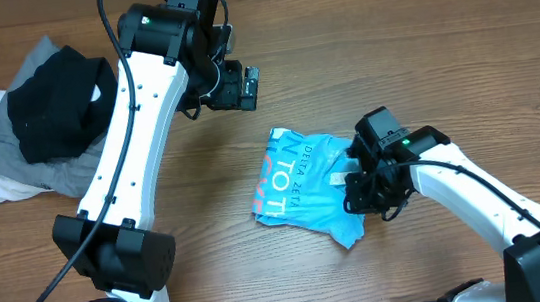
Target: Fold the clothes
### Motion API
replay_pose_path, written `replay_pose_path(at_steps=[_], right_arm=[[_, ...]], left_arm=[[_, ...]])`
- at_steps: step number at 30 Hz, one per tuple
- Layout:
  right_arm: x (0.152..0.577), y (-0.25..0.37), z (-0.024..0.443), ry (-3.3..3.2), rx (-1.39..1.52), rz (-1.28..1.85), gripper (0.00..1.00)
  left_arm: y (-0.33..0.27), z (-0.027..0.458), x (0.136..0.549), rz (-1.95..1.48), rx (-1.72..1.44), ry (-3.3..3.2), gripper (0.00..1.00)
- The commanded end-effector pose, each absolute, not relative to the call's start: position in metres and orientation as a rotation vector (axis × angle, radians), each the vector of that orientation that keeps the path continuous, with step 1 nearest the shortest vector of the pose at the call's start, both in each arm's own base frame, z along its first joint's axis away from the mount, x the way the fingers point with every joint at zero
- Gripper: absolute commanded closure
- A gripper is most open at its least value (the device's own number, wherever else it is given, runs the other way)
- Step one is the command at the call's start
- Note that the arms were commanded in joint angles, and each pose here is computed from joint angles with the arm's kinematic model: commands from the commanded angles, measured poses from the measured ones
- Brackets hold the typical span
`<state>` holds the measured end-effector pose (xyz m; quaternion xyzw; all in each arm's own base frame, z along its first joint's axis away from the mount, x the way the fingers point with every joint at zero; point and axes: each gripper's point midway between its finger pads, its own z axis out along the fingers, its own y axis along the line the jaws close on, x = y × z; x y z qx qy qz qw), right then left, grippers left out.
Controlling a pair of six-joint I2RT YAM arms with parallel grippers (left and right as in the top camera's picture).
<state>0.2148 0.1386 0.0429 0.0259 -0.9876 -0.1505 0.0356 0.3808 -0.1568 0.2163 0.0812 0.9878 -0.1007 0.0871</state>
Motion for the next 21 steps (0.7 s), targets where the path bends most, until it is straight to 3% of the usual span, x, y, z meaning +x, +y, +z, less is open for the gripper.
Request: replay_pose_path(at_steps=[1,7,11,15,18,21], right_arm=[[0.212,0.124,0.044,-3.052,-0.030,-0.350,0.96],[0.195,0.116,0.044,-2.982,-0.115,-0.283,0.96],[0.199,0.118,0.044,-2.999,-0.110,-0.297,0.74],[0.222,0.137,0.061,-3.105,-0.029,-0.488,0.71],[0.238,0.145,0.082,-3.196,-0.026,-0.598,0.57],[0.252,0.151,0.094,-3.254,-0.082,-0.677,0.55]], left_arm=[[-0.156,0.221,0.383,-0.293,0.262,2.919,0.00],[-0.156,0.222,0.384,-0.294,0.262,2.916,0.00],[-0.156,0.222,0.384,-0.294,0.262,2.915,0.00],[-0.156,0.222,0.384,-0.294,0.263,2.915,0.00],[-0.156,0.222,0.384,-0.294,0.263,2.916,0.00],[-0.156,0.222,0.384,-0.295,0.263,2.912,0.00]])
